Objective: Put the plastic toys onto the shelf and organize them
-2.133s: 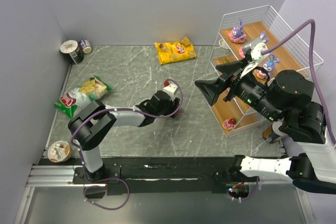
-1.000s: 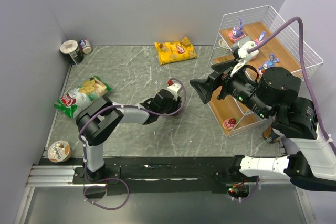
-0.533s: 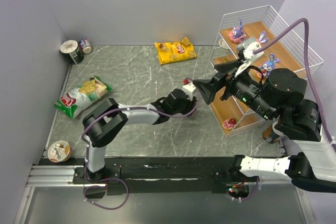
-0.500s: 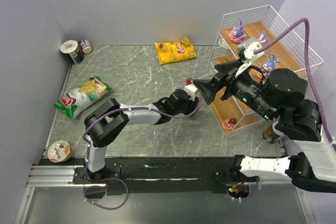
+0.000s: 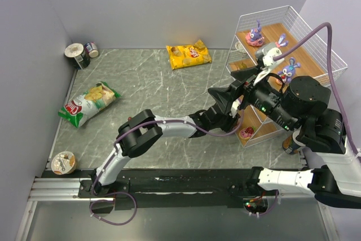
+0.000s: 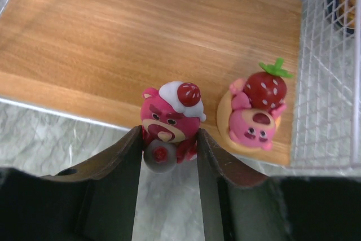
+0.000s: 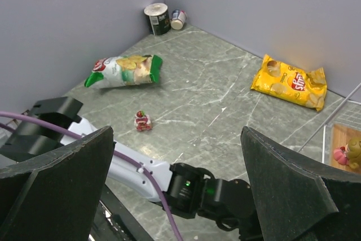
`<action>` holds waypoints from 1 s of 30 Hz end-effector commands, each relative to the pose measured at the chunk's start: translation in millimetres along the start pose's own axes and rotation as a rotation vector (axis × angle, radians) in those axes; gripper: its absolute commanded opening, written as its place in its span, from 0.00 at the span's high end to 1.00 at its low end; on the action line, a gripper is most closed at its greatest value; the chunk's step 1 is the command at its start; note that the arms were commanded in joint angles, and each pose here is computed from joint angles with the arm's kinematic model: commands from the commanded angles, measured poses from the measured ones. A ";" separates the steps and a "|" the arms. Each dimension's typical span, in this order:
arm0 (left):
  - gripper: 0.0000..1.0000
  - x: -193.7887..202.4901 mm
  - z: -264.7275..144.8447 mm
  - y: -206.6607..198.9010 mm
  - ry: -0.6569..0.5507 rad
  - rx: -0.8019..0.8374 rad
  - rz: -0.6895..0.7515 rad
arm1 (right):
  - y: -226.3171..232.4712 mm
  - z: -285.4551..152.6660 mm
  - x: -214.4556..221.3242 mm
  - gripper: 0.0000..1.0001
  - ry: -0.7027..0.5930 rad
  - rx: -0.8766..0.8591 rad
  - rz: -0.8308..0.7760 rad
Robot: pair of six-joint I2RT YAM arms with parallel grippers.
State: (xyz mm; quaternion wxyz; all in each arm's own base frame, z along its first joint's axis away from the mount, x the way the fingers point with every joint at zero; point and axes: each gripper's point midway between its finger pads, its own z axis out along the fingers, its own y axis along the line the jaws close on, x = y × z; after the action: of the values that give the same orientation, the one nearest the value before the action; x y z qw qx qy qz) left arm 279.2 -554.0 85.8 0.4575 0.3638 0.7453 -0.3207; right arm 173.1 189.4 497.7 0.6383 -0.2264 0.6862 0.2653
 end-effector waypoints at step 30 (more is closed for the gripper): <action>0.62 -12.2 43.8 17.8 -0.108 0.082 0.067 | -4.0 4.7 -15.5 0.00 -0.041 0.024 -0.031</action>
State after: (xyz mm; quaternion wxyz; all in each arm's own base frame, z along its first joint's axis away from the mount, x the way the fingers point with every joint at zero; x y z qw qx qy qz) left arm 314.5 -571.4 64.0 0.4747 0.3856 0.7172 -0.3341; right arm 178.4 194.0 494.2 0.6389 -0.2400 0.6872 0.2489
